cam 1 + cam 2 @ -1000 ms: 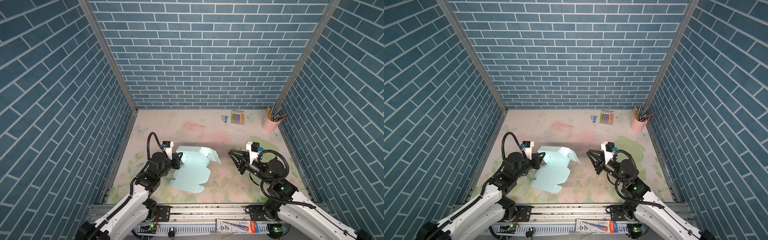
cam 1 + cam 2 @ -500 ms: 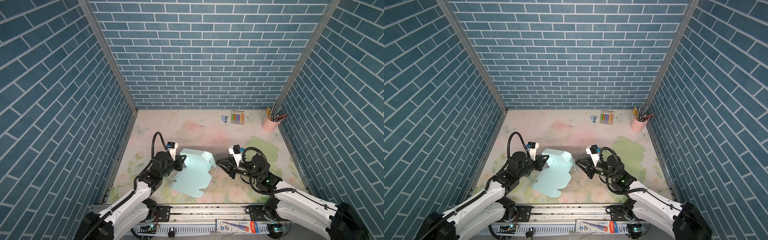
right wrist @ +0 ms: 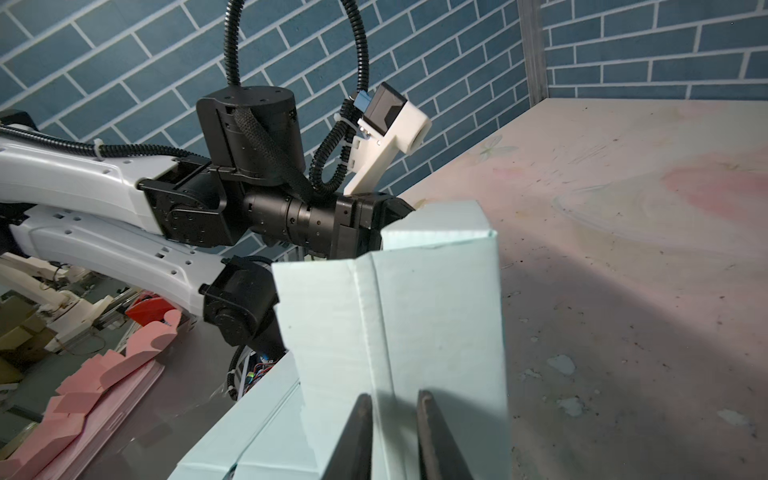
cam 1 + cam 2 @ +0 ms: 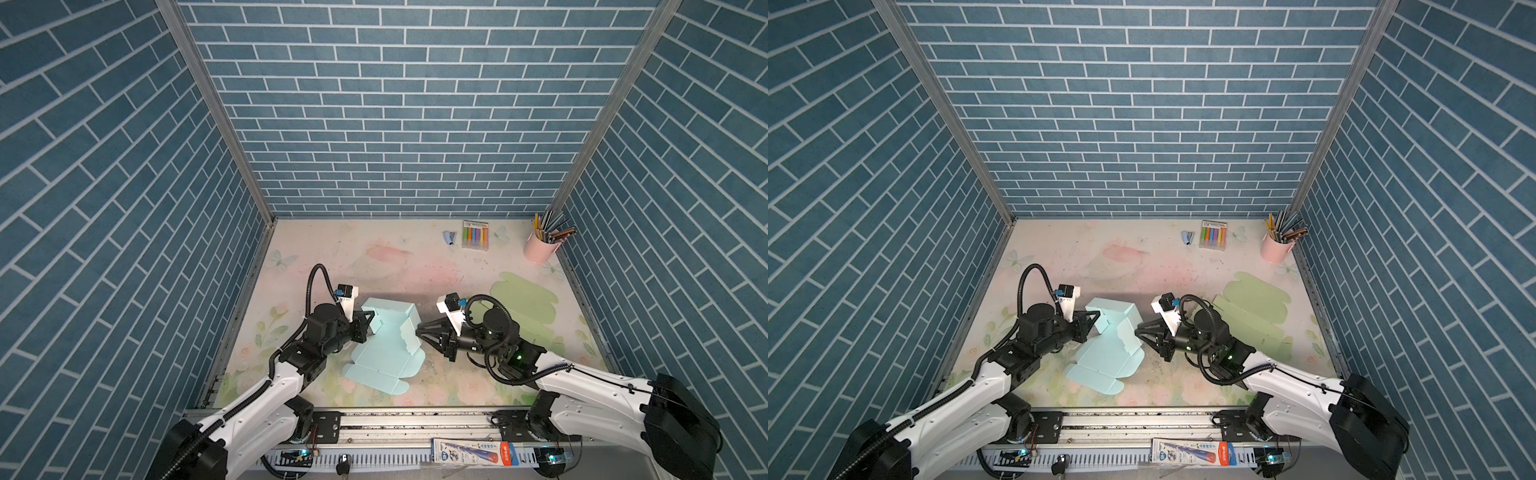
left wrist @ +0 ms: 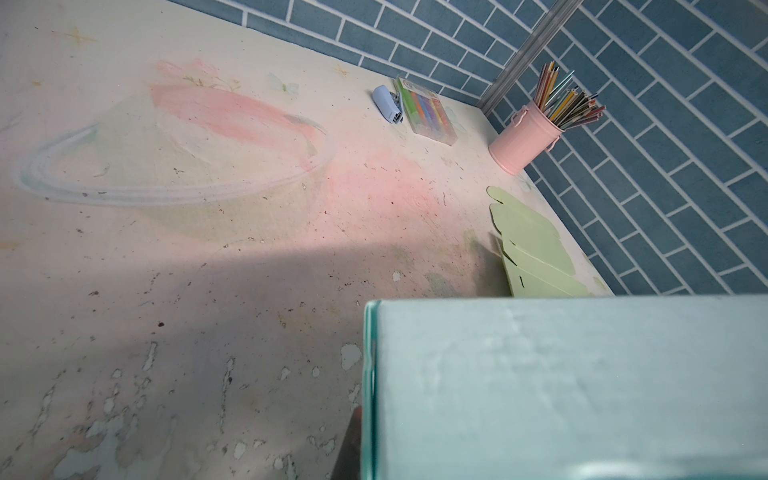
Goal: Fold the paper box
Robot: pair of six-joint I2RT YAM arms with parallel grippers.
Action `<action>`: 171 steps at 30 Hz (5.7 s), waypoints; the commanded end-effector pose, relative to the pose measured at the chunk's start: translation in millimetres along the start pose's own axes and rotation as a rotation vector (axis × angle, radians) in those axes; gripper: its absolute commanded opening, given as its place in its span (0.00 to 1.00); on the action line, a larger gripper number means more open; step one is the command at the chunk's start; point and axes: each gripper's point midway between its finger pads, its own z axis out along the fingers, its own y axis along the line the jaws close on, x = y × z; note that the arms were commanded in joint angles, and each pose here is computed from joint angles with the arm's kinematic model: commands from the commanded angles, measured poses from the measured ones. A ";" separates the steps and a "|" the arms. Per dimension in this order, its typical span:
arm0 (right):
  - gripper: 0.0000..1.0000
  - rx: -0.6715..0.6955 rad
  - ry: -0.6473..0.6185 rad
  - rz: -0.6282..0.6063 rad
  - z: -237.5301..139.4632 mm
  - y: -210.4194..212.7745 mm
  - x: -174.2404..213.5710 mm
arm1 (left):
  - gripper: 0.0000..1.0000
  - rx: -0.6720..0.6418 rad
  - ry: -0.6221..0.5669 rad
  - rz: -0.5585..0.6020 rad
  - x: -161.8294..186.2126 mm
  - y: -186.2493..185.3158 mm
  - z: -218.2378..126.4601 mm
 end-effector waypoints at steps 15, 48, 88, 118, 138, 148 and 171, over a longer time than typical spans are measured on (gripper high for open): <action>0.32 0.552 0.162 -0.076 41.2 -57.6 13.1 | 0.00 -0.171 -0.066 0.023 0.8 3.5 -5.0; 0.09 1.127 0.250 -0.263 32.8 -95.1 19.4 | 0.00 -0.162 -0.184 -0.021 2.9 -37.4 -4.4; 0.04 1.242 0.134 -0.268 13.4 -101.9 6.8 | 0.00 -0.176 -0.194 -0.029 13.8 -37.3 -6.9; 0.51 1.054 0.134 -0.255 25.9 -65.0 3.0 | 0.00 -0.290 -0.182 0.010 24.8 -13.5 1.0; 0.75 0.517 0.067 0.055 10.7 -37.2 -39.9 | 0.00 -0.186 -0.168 0.410 30.8 -26.5 13.1; 0.71 0.400 0.191 0.184 48.9 -66.6 10.5 | 0.00 -0.053 -0.191 0.483 48.4 -37.5 14.0; 0.60 0.045 0.221 0.455 69.2 -28.4 66.8 | 0.00 -0.152 -0.189 0.460 59.3 -10.1 30.6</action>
